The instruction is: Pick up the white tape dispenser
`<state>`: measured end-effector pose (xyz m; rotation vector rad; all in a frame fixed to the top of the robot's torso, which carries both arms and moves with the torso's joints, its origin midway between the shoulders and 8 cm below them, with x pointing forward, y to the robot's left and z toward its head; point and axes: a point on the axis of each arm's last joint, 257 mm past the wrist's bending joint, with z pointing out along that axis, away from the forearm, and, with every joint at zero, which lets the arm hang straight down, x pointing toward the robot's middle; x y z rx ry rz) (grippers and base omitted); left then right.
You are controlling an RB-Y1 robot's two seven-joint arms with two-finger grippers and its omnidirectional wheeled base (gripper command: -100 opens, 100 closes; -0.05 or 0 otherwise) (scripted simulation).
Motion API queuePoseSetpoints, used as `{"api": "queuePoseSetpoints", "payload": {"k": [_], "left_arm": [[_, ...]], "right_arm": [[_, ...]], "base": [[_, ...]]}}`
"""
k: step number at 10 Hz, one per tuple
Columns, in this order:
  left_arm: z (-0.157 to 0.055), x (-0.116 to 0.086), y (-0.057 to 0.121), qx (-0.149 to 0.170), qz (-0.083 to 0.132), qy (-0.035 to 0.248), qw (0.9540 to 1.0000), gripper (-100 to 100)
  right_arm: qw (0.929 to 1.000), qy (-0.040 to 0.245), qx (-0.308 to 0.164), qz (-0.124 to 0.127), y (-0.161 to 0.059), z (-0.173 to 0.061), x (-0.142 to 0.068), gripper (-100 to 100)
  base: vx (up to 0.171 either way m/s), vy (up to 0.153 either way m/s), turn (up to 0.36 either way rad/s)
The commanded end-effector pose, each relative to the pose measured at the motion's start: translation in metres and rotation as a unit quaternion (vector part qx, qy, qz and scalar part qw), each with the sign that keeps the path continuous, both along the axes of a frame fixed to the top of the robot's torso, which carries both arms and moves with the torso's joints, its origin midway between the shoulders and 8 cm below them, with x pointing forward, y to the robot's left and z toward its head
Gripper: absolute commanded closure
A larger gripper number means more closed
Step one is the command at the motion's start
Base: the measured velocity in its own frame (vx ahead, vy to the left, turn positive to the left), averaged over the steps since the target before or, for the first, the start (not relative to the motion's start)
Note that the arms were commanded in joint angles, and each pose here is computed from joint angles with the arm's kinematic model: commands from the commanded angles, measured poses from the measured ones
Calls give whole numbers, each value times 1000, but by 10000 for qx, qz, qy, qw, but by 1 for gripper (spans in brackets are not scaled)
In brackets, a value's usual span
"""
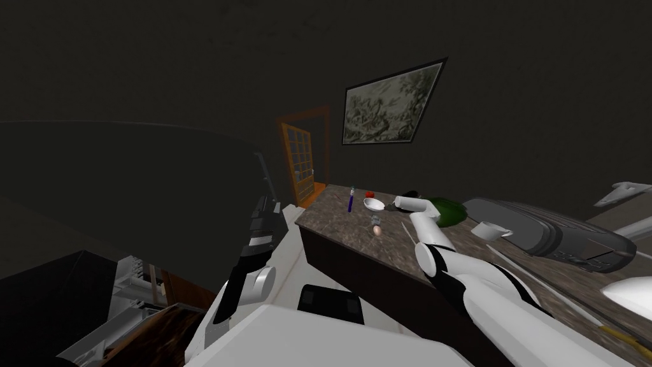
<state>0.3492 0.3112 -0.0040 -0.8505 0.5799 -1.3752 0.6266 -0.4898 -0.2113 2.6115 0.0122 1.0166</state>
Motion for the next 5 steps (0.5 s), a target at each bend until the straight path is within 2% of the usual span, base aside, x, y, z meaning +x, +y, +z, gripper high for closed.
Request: {"api": "queuePoseSetpoints", "payload": {"k": [1,3,4,5], "left_arm": [[0,0,0,0,0,0,10000,0],[0,0,0,0,0,0,10000,0],[0,0,0,0,0,0,10000,0],[0,0,0,0,0,0,10000,0]], "right_arm": [[9996,167,209,-64,4,-10,-4,-100],[9959,402,786,-192,22,-17,-8,-100],[9948,547,839,-209,23,-27,-14,-100],[9908,738,1106,-262,33,-36,-20,-100]], "base": [[24,81,-15],[42,107,-39],[41,97,-26],[38,79,-25]]}}
